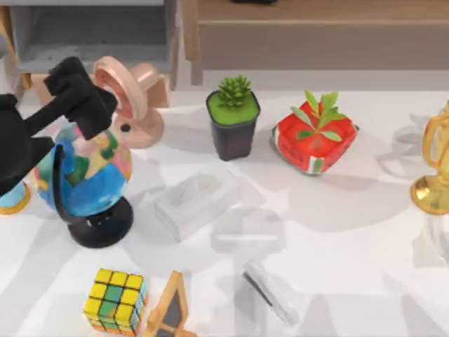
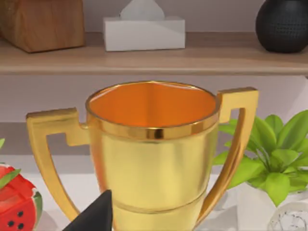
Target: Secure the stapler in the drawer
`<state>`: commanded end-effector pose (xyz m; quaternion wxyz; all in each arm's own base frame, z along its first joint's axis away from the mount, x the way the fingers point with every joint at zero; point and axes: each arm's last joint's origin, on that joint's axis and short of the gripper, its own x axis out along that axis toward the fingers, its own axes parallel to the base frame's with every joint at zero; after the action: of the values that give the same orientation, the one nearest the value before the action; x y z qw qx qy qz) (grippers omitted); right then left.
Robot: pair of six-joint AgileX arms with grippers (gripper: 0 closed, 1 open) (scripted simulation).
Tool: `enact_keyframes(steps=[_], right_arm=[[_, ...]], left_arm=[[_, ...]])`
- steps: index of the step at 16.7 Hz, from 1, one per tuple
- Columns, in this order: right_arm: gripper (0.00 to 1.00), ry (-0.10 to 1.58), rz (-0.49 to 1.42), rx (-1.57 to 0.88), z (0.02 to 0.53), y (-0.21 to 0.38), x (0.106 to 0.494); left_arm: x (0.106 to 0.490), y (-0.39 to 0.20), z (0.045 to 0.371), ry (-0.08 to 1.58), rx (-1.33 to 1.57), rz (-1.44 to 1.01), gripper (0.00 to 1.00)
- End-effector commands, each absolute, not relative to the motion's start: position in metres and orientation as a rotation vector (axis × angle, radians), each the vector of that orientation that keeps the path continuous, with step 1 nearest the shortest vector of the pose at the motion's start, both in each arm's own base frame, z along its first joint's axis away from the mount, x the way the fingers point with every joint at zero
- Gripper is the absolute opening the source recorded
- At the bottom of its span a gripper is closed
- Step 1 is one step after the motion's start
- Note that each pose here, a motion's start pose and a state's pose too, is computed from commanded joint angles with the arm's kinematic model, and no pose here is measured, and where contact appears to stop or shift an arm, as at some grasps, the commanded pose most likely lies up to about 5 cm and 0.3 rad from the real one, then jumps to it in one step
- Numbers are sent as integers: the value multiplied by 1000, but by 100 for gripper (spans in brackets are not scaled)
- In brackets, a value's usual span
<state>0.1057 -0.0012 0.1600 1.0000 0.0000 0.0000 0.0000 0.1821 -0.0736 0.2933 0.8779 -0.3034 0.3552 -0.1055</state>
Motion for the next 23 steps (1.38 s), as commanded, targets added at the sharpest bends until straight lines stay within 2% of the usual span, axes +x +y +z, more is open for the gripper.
enact_keyframes(steps=[3,5,8,13,20,23], right_arm=[[100,0,0,0,160,-1,106],[100,0,0,0,160,-1,106],[100,0,0,0,160,-1,106],[100,0,0,0,160,-1,106],[100,0,0,0,160,-1,106],[100,0,0,0,160,-1,106]], left_arm=[[228,-136,291,1067,-728,-107,100],[248,-186,272,1253,-738,21,100],[251,-256,233,1430,-688,237,100],[221,-321,176,1507,-550,496,100],[215,-326,166,1508,-524,530,100],[215,-327,146,1507,-523,528,100]])
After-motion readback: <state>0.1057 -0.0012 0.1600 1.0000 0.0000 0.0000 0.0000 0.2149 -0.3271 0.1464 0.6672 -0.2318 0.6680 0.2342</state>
